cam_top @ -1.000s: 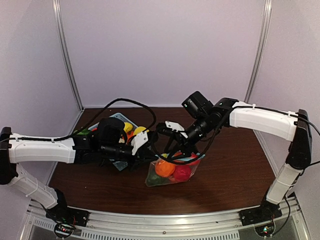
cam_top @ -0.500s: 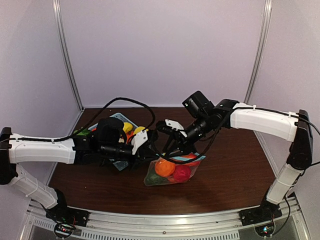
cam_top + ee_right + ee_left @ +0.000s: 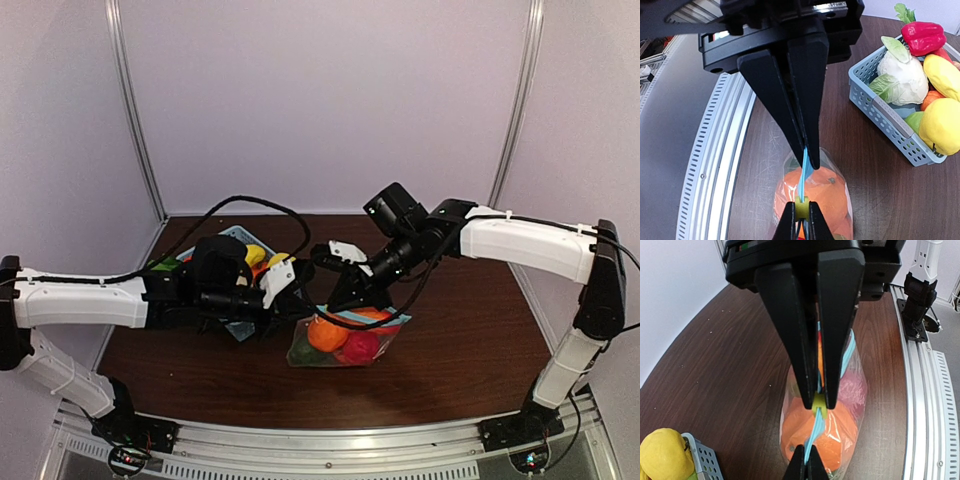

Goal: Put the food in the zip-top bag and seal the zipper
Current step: Zip the zipper on the zipper food storage bag.

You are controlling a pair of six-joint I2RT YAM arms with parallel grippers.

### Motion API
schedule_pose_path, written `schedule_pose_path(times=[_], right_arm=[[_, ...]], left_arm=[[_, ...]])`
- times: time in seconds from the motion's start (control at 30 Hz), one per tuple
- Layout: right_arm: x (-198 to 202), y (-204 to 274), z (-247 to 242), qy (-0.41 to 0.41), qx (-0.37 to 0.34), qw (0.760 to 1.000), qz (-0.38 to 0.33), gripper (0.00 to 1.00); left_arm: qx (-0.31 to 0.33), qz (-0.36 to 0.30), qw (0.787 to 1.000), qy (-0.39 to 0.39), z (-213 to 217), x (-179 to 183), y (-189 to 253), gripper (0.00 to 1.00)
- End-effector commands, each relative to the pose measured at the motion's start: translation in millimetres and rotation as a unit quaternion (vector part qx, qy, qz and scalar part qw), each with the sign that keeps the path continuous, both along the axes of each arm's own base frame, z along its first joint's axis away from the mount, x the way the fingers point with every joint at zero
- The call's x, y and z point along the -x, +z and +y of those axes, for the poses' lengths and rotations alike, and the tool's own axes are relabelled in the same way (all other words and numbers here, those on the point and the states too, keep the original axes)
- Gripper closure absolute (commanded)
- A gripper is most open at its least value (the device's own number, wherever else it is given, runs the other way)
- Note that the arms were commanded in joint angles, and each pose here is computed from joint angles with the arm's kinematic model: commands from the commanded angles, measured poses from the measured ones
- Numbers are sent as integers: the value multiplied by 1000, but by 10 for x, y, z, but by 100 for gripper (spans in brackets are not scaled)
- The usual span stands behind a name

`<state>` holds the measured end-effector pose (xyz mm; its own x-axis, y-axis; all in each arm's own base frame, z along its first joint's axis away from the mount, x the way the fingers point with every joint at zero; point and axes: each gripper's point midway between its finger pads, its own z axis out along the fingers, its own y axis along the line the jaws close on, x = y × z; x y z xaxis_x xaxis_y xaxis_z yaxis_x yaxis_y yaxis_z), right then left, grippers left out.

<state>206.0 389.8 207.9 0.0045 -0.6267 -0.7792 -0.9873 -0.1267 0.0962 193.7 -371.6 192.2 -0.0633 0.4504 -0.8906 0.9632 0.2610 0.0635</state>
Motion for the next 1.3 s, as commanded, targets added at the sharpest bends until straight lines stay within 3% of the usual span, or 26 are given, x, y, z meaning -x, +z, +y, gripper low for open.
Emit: schedule_pose_path(times=[0.0,0.73,1.27], right_arm=[[-106,-56,-226,-33,46,998,-27,96],[-471,-183,-1058,-118,130,984,-39,100],[-421,-336,-1507,-137,154,978,-29,100]], left_arm=[[17,-24,999,32,80,-79,257,100],[-40,-16,995,95,304,-208,-53,100],[-59,-1,995,84,246,-199,-281,100]])
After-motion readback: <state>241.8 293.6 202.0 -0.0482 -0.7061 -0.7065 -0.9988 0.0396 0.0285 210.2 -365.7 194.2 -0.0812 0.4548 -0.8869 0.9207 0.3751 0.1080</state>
